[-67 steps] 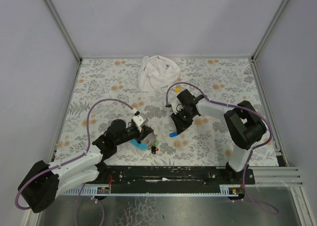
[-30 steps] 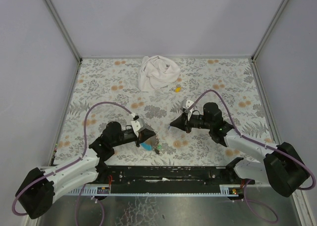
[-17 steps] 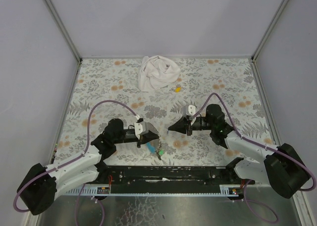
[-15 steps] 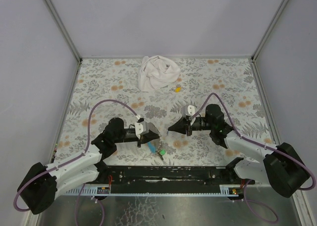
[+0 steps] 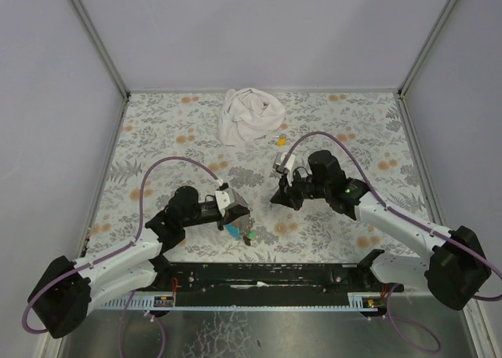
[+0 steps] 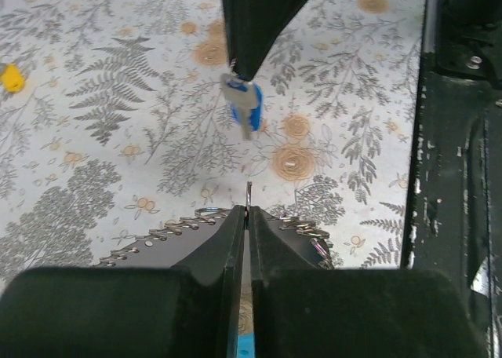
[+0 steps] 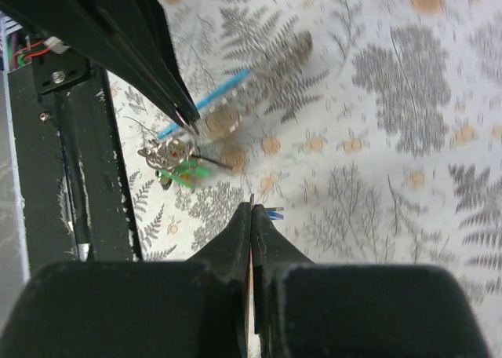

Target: Put the keys on the keyring

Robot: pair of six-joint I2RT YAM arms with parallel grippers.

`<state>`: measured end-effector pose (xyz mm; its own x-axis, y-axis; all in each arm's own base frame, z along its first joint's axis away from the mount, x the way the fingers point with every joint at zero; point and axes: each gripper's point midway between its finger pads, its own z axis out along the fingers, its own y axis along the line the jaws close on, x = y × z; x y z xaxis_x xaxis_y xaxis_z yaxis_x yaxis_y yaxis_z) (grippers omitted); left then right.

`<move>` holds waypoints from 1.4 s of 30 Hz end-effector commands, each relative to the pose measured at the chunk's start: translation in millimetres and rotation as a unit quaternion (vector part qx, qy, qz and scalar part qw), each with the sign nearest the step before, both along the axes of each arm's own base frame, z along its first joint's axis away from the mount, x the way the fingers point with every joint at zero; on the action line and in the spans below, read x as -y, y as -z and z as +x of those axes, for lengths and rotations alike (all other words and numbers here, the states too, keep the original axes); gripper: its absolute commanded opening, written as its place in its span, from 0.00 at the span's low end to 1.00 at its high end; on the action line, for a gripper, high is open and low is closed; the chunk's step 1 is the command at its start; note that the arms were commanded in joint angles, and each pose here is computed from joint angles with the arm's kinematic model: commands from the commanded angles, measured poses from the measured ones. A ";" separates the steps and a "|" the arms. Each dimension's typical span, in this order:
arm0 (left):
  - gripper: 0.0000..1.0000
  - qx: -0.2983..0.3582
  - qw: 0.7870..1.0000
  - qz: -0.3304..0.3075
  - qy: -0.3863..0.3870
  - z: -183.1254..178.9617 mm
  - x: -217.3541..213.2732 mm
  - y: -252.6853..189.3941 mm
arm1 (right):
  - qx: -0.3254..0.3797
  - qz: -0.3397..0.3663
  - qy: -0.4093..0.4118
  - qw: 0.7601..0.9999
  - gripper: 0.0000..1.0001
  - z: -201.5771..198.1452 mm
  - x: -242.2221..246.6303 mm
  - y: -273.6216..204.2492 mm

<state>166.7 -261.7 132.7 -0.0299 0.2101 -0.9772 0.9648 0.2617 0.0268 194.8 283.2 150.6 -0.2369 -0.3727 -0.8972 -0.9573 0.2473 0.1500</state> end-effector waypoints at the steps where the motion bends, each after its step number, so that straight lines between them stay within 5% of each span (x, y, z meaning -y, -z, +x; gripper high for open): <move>1: 0.00 0.029 0.998 -0.022 -0.054 19.2 -5.1 -18.2 | -0.125 -0.124 0.106 0.979 0.00 -11.4 35.1 24.5; 9: 0.00 0.027 0.997 -0.026 -0.070 21.9 -8.4 -19.2 | -0.197 -0.295 0.173 0.919 0.00 -18.6 70.9 63.0; 19: 0.00 0.026 0.995 -0.031 -0.088 24.0 -12.8 -19.8 | -0.180 -0.370 0.156 0.898 0.00 31.0 48.6 100.1; 36: 0.00 0.019 0.996 -0.026 -0.089 24.8 -12.5 -16.7 | -0.184 -0.392 0.132 0.892 0.08 67.4 13.9 134.1; 42: 0.00 0.018 0.995 -0.026 -0.091 25.2 -12.8 -16.8 | -0.161 -0.343 0.139 0.915 0.30 69.4 4.0 109.0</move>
